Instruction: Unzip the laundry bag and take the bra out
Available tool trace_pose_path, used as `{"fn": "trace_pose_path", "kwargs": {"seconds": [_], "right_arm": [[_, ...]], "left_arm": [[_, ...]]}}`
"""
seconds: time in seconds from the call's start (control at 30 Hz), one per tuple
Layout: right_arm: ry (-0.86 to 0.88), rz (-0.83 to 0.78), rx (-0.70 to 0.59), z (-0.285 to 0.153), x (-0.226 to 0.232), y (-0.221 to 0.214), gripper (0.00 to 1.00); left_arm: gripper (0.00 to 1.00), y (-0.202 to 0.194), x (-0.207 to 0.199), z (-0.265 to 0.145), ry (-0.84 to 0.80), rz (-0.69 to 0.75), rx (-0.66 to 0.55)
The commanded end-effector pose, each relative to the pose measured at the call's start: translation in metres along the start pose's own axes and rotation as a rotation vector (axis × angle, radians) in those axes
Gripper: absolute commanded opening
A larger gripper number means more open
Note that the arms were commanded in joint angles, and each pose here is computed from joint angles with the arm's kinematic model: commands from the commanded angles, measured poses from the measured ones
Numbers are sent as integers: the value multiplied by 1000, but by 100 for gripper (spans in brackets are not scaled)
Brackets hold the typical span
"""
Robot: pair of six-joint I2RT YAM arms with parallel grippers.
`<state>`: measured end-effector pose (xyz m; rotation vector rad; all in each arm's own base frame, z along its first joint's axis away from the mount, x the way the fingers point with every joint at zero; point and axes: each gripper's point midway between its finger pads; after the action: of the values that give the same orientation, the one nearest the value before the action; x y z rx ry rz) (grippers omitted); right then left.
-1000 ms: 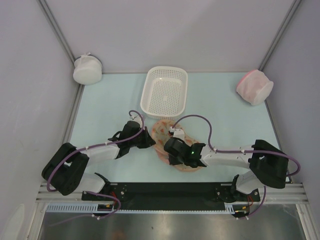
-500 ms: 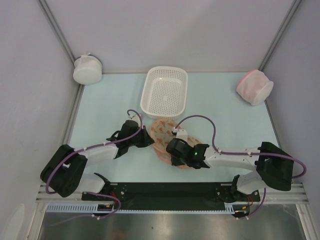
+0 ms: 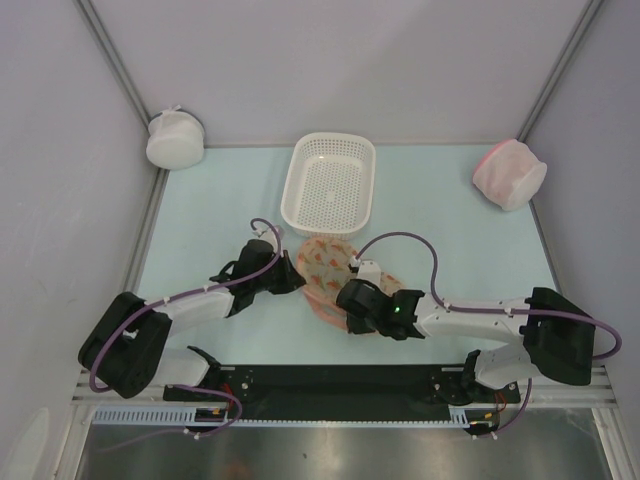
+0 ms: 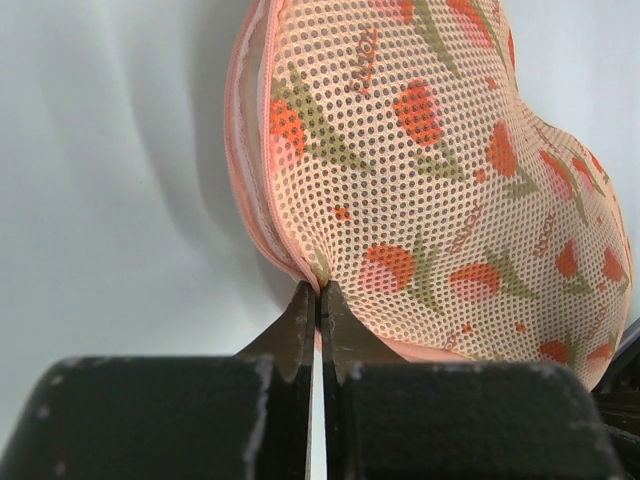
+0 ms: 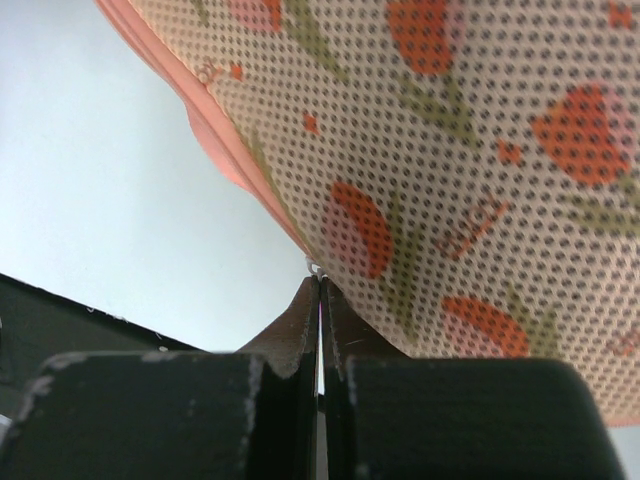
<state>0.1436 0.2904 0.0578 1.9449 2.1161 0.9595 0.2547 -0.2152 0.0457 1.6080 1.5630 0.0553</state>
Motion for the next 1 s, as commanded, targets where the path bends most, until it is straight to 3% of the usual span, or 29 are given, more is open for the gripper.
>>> {"fn": "trace_pose_path", "kwargs": {"seconds": [0.0,0.97], "right_arm": [[-87,-16,20,-10,-28,-10,0],[-144,13,44,-28,-53,-23,0]], "left_arm": [[0,18,22,-3,85,30,-79],[0,21,29,-3,101,30,-81]]}}
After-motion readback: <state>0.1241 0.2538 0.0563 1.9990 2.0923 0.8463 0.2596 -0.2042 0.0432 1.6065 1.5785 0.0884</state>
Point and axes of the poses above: each gripper's point midway between its finger pads, its own z axis out along the fingers, its own x axis along the line the jaws close on, y = z × x, and after that the axes turned 3 degrees about z, right-handed
